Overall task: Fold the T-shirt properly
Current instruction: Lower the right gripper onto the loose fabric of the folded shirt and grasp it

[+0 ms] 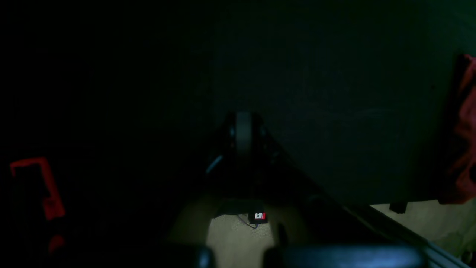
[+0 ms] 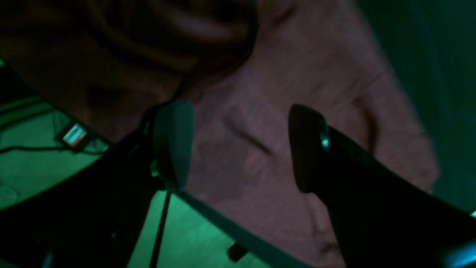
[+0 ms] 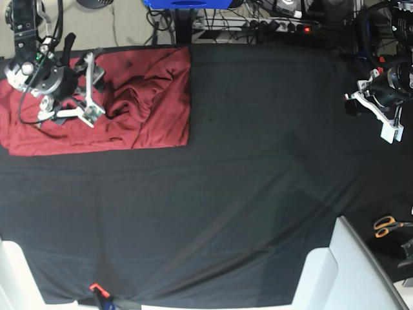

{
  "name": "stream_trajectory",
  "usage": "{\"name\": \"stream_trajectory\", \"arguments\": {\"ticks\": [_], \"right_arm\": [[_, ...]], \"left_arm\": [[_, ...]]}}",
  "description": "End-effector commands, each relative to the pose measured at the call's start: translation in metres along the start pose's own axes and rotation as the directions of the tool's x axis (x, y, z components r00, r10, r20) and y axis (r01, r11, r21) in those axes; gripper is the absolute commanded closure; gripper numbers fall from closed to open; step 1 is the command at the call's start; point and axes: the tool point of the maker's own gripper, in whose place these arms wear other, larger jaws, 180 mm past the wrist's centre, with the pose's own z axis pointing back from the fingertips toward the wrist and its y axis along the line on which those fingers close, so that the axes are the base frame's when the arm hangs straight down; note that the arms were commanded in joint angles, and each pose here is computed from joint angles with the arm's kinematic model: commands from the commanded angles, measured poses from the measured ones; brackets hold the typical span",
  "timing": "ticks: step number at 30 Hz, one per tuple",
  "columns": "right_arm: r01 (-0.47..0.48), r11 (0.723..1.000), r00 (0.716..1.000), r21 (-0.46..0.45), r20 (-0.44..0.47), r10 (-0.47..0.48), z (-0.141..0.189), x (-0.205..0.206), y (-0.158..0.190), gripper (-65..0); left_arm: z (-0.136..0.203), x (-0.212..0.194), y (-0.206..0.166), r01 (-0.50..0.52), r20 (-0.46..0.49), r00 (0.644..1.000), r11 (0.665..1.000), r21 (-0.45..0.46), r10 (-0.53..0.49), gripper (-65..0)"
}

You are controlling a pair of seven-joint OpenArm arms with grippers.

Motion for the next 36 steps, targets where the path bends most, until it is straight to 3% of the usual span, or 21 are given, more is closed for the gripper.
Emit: {"name": "stream_trajectory", "arguments": {"ticks": [1,12,15,19,32,36], "right_arm": [[-0.01,1.0,1.0,-0.014,-0.016,0.01,0.004,-0.003,-0.005,-36.8],[-0.068,0.994,0.998,0.08,-0.001,0.068,-0.005,0.012,0.032,-36.8],[-0.037,0.994,0.999,0.104,-0.007,0.037,-0.013,0.011,0.041,-36.8],[0.004,0.993,0.999,0.119,-0.039,0.0,-0.023,0.0,0.042,-36.8],[0.048,0.998,0.997,0.048,-0.054,-0.046,-0.024,-0.007,0.008,-36.5],[0.062,0.996,0.995,0.064,-0.08,-0.057,-0.031,-0.015,0.01,-26.3]], "left_arm": [[0.004,0.011,-0.001,0.012,0.033,0.999,1.0,-0.006,-0.012,0.0],[0.0,0.0,0.009,-0.023,0.005,1.0,1.0,0.008,0.023,0.0],[0.0,0.0,0.009,-0.023,0.005,1.0,1.0,0.008,0.023,0.0],[0.0,-0.001,0.01,-0.022,0.002,1.0,1.0,0.01,0.022,0.0],[0.0,-0.002,0.01,-0.023,-0.001,1.0,1.0,0.011,0.023,0.0],[0.0,-0.002,0.01,-0.023,-0.001,1.0,1.0,0.011,0.023,0.0]]}}
